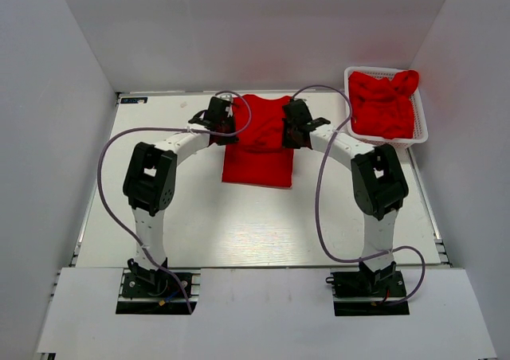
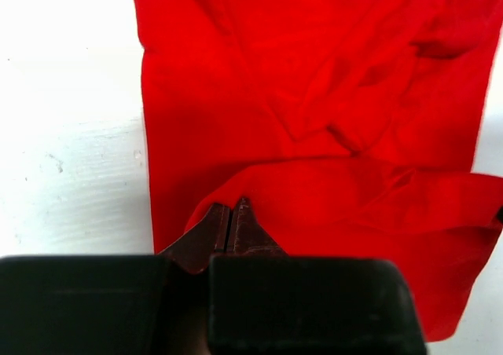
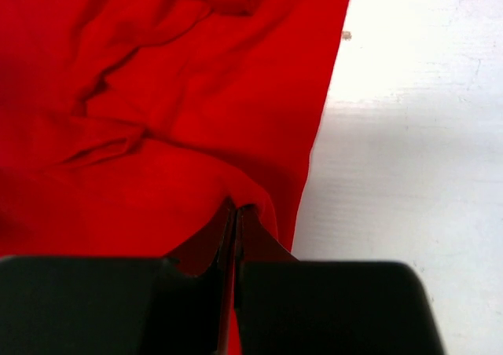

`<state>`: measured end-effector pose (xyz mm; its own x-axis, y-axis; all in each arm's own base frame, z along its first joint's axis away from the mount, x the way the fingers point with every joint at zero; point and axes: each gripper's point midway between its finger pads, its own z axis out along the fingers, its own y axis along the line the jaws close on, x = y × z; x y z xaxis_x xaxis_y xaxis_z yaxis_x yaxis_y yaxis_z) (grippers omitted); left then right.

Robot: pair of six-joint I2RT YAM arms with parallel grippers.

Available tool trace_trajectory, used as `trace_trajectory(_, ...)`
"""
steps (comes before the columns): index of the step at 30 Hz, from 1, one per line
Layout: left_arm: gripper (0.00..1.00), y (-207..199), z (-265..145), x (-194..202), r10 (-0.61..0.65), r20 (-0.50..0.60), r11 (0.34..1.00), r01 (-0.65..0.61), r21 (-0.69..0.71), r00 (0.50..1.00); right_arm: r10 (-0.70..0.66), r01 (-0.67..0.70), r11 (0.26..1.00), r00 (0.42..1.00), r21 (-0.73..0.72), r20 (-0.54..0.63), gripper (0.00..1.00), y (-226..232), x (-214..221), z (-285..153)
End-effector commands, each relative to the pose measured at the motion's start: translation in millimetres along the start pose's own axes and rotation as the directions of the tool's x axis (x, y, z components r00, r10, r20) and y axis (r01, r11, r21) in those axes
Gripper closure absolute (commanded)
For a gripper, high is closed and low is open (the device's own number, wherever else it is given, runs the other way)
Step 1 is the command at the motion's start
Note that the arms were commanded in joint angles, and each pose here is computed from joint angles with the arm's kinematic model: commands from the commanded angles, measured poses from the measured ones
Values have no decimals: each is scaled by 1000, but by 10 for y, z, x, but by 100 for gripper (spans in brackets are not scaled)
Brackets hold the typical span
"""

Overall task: Fold and stack the t-shirts
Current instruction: Fold the folded rectangular tshirt in 1/3 of the way, then grab one side of the 2/3 rectangular tshirt with both arms

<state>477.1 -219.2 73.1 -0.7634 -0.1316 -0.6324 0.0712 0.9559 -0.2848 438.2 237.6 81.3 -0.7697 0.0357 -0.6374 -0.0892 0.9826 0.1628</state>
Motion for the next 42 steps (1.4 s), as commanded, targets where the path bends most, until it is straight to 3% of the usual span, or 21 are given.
trace_trajectory(1,100,-20,3,-227,-2,29,1000,1,28,1000,55,-55,998,998,26,1,100,-38,-142,72)
trace_trajectory(4,100,-76,83,-257,-1,18,999,0,49,1000,112,-110,993,993,42,-31,100,-92,-124,192)
trace_trajectory(7,79,-53,205,-269,-9,0,998,9,54,1000,168,-166,985,985,41,-33,97,-82,-223,288)
trace_trajectory(8,54,-36,222,-303,-28,0,998,28,63,1000,170,-169,985,985,29,-36,85,-37,-245,330)
trace_trajectory(10,23,-43,233,-413,-56,15,996,55,73,998,266,-266,964,964,-4,-6,80,58,-495,307)
trace_trajectory(11,6,-67,217,-472,-56,28,995,54,79,998,281,-281,960,960,-18,2,71,90,-541,339)
trace_trajectory(12,0,-46,195,-568,-74,46,994,70,80,996,297,-295,954,955,-49,24,64,142,-681,302)
trace_trajectory(13,0,-110,168,-725,-74,78,993,66,96,994,331,-328,942,942,-70,46,55,166,-826,266)
trace_trajectory(14,0,-138,132,-793,-74,88,993,65,101,993,338,-333,939,940,-84,54,38,186,-888,267)
trace_trajectory(17,0,-114,-6,-1033,-86,125,992,73,103,988,356,-345,930,932,-126,75,24,220,-1079,145)
trace_trajectory(18,0,-142,-87,-1096,-86,141,991,71,111,986,345,-334,935,935,-120,87,10,206,-1095,121)
trace_trajectory(22,0,-48,-325,-1222,-55,190,997,43,71,980,302,-293,952,947,-92,110,10,92,-1064,-91)
trace_trajectory(26,0,35,-591,-1064,-3,168,999,-4,41,986,225,-217,973,967,-81,121,10,3,-922,-438)
trace_trajectory(27,0,136,-571,-812,7,118,1000,-10,21,993,211,-208,977,976,-51,56,10,-82,-587,-351)
trace_trajectory(29,0,144,-823,-719,36,144,999,-38,10,989,199,-195,978,978,-73,60,10,-90,-497,-494)
trace_trajectory(30,0,223,-790,-389,52,92,999,-52,-1,994,186,-186,981,983,-59,-5,10,-168,-126,-500)
trace_trajectory(31,0,263,-822,-282,52,86,999,-52,-3,995,185,-182,979,982,-93,25,10,-128,-152,-612)
trace_trajectory(32,0,279,-884,-56,43,61,999,-45,27,997,172,-174,982,985,-78,-34,10,-212,231,-612)
trace_trajectory(35,0,344,-901,439,48,-31,998,-46,53,998,168,-170,977,985,-128,-21,10,-142,380,-716)
trace_trajectory(36,0,326,-926,509,44,-33,997,-42,59,998,152,-160,980,986,-118,-74,10,-152,672,-686)
trace_trajectory(42,0,345,-866,867,84,-93,995,-79,53,992,132,-151,974,984,-168,-118,10,23,889,-607)
